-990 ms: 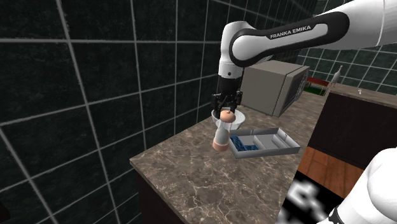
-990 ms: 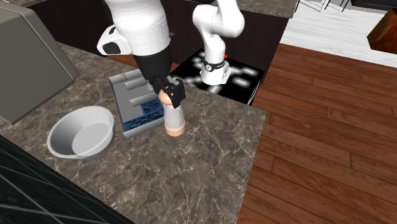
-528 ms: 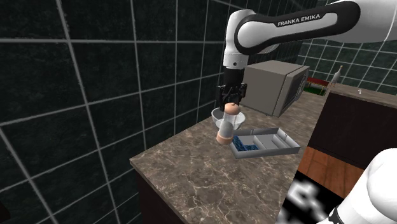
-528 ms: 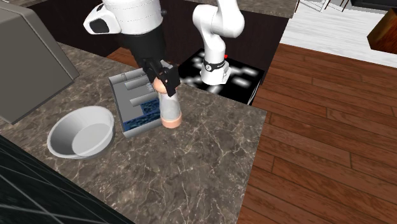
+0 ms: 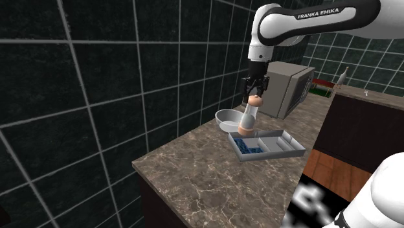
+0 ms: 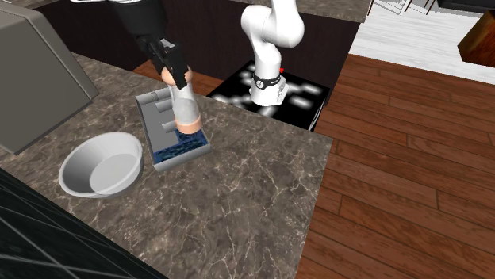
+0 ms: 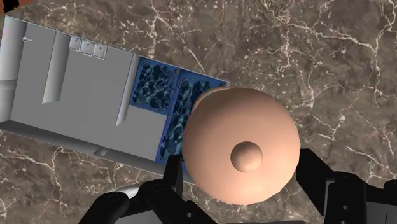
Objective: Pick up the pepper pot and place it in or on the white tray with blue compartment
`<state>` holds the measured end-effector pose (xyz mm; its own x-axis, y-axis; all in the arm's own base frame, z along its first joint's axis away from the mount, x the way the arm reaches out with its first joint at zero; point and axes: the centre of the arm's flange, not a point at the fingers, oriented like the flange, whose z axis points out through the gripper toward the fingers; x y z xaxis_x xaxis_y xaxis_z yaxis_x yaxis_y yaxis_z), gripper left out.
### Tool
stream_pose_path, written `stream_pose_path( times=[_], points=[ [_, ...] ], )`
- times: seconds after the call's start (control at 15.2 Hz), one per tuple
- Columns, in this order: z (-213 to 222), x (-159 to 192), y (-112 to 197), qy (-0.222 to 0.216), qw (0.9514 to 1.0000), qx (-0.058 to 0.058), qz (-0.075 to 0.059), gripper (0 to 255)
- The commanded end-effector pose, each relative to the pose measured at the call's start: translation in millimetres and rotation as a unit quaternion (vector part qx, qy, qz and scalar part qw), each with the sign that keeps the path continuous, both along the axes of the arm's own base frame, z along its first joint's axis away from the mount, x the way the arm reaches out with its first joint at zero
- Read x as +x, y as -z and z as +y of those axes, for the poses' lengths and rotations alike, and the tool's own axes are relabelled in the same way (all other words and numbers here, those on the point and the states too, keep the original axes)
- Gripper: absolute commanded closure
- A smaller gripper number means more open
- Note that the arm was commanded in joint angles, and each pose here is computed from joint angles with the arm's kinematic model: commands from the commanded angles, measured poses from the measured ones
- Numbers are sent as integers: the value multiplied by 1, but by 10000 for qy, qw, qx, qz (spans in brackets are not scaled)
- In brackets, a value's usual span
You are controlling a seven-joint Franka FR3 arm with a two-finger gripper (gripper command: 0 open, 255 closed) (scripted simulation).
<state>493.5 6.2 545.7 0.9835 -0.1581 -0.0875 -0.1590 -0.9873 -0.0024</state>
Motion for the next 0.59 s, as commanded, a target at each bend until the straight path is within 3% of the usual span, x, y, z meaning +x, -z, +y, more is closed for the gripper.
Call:
stream_pose_path(
  times=[0.0,0.53],
  points=[
    [-25,-4,-4,-6,10000,0,2,255],
    [-126,-21,-28,-6,10000,0,2,255]
  ],
)
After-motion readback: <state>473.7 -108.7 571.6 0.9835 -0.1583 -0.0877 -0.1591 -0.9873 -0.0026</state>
